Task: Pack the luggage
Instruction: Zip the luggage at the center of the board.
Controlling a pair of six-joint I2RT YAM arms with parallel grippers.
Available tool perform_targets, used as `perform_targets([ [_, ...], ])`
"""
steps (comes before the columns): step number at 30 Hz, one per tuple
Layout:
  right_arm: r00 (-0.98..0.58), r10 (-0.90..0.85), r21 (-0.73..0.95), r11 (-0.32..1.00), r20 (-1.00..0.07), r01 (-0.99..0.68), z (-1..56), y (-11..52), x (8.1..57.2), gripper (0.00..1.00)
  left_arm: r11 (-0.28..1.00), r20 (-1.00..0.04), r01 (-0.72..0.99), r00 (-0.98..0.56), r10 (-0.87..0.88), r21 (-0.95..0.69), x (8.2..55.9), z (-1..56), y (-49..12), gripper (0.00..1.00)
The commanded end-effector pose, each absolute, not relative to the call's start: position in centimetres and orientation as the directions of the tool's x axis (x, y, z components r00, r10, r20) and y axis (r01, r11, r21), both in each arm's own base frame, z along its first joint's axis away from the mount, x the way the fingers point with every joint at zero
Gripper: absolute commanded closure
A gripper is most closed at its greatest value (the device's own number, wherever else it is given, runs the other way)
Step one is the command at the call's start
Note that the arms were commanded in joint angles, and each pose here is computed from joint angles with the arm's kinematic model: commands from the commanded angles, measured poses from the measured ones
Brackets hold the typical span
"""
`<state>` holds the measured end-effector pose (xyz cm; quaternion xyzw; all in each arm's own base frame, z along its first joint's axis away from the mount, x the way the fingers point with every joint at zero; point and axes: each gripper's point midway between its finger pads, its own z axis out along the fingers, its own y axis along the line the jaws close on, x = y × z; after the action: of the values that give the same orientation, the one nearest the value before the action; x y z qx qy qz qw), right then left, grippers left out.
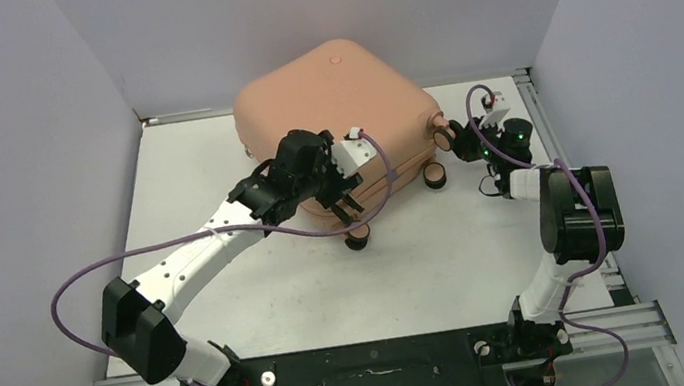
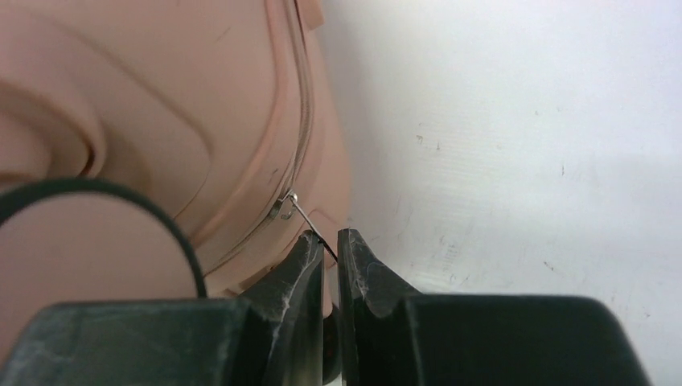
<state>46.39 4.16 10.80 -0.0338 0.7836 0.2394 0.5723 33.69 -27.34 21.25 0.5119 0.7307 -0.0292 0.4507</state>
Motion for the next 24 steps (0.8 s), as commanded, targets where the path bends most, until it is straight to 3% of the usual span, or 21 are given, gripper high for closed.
perform_targets([
  [1,-0.168,0.159,0.156,0.987,-0.973,0.030,14.5,-5.3,51.9,0.95,0.418,-0.045,0.895,-0.416,0.908,0.156,22.5,8.2,-13.1,0.96],
  [4,-0.167,0.119,0.116,0.993,-0.979,0.030,14.8,-4.9,53.3,0.95,0.414,-0.048,0.899,-0.411,0.910,0.145,21.7,8.5,-12.7,1.00],
  [13,-0.233,0.097,0.158,0.953,-0.968,-0.258,14.3,2.0,57.9,0.95,0.397,-0.079,0.912,-0.391,0.917,0.103,19.5,9.1,-12.0,1.00],
  [18,-0.161,0.105,0.161,0.905,-0.981,-0.393,16.4,5.3,55.0,0.95,0.430,-0.132,0.894,-0.415,0.900,0.123,19.8,10.1,-11.3,1.00],
  [24,-0.147,0.080,0.149,0.815,-0.986,-0.559,17.3,10.1,49.1,0.95,0.550,-0.330,0.819,-0.480,0.813,0.164,23.8,15.9,-9.0,1.00],
])
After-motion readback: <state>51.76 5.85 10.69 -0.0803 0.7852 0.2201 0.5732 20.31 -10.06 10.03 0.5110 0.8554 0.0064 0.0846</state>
